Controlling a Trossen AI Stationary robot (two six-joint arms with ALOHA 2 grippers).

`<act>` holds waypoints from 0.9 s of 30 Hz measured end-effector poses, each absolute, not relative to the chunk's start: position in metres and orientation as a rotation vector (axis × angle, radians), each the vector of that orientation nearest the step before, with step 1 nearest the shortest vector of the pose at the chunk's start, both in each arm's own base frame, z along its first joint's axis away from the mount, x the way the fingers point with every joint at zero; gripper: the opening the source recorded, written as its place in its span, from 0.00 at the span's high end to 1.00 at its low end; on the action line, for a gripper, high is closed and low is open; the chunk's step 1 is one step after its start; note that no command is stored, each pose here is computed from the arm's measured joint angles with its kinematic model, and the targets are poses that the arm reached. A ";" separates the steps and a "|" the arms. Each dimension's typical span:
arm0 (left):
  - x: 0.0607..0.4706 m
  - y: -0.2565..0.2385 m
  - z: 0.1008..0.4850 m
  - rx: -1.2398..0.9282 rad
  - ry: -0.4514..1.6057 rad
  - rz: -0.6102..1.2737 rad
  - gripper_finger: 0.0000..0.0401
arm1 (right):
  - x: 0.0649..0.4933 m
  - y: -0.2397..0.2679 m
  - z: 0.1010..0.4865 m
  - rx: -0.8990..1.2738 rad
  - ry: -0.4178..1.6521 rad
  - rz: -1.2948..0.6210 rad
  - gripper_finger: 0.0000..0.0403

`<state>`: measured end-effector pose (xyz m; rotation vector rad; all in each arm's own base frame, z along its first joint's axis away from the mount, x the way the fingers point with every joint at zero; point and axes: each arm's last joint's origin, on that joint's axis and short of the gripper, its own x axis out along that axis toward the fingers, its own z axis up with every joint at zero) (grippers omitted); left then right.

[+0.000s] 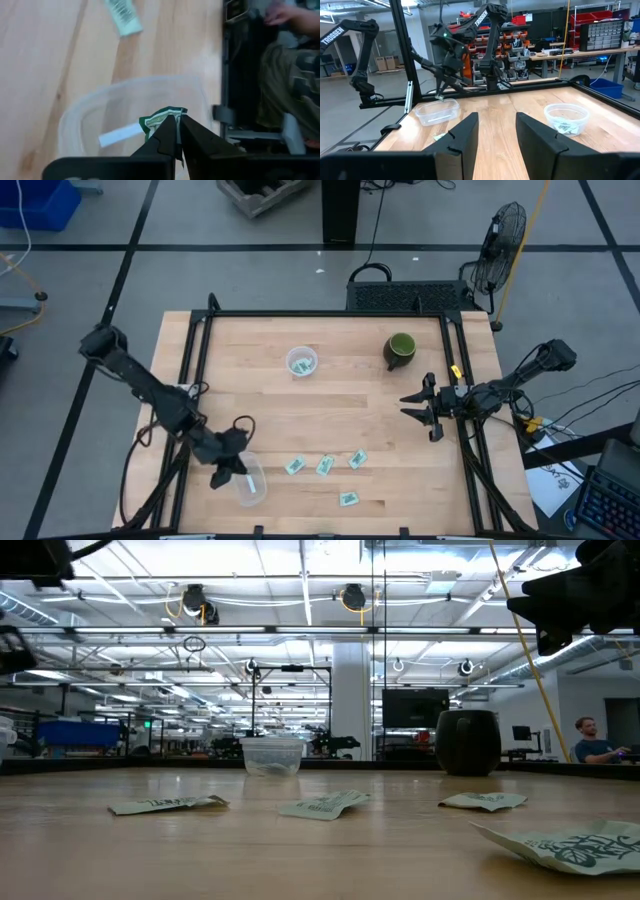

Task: Pick and place Stevia / Truvia into bins
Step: Put the stevia packet into the transparent rectangle container

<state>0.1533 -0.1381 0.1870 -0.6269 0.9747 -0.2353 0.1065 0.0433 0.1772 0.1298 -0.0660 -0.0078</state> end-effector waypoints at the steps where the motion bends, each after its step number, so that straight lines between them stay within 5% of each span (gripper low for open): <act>1: 0.151 -0.141 0.186 -0.623 0.977 -0.229 0.95 | 0.106 0.043 0.177 0.130 -0.067 -0.008 0.69; 6: 0.148 -0.149 0.181 -0.587 0.962 -0.211 0.98 | 0.107 0.043 0.177 0.130 -0.066 -0.008 0.69; 15: 0.155 -0.153 0.161 -0.568 1.018 -0.125 0.84 | 0.107 0.043 0.177 0.129 -0.066 -0.008 0.69; 27: 0.161 -0.155 0.164 -0.588 0.939 -0.114 0.82 | 0.107 0.043 0.177 0.130 -0.066 -0.008 0.69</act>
